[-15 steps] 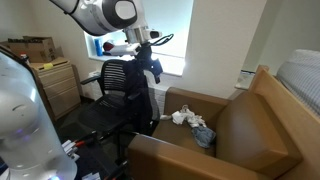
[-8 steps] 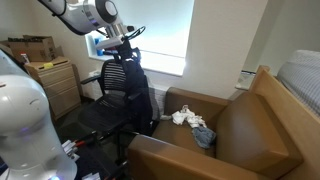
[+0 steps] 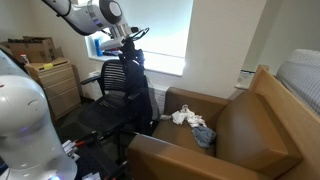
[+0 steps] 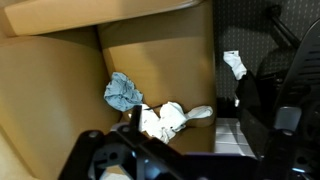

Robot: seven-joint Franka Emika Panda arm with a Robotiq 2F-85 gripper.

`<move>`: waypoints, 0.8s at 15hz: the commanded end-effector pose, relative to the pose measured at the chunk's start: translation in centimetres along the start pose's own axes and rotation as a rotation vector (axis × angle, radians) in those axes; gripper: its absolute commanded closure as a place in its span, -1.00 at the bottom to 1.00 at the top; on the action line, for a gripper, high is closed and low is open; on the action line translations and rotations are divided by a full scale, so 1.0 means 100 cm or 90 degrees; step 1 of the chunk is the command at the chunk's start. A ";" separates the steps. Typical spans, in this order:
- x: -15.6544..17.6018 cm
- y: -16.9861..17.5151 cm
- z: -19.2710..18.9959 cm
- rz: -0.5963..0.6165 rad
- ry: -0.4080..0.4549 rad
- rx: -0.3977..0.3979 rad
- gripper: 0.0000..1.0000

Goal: Move the black jersey to the seat of the chair

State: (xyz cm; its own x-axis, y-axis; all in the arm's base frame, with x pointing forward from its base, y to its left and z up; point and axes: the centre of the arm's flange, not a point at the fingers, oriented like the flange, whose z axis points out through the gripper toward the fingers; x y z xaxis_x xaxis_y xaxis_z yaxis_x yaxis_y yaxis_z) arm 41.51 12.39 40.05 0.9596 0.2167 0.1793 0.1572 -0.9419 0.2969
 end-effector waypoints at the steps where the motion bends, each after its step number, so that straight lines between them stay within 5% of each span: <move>1: 0.047 -0.038 0.020 -0.096 -0.015 0.071 -1.00; 6: 0.101 -0.133 0.013 -0.257 -0.026 0.091 -1.00; 9: 0.125 -0.175 0.006 -0.210 0.012 0.009 -1.00; 12: 0.106 -0.170 0.002 -0.223 0.020 0.032 -1.00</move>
State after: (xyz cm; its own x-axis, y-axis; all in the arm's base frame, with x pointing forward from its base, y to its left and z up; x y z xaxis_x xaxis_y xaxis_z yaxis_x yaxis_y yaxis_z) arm 49.03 30.67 36.68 0.8376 0.5363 0.1043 0.4880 -0.8202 0.2986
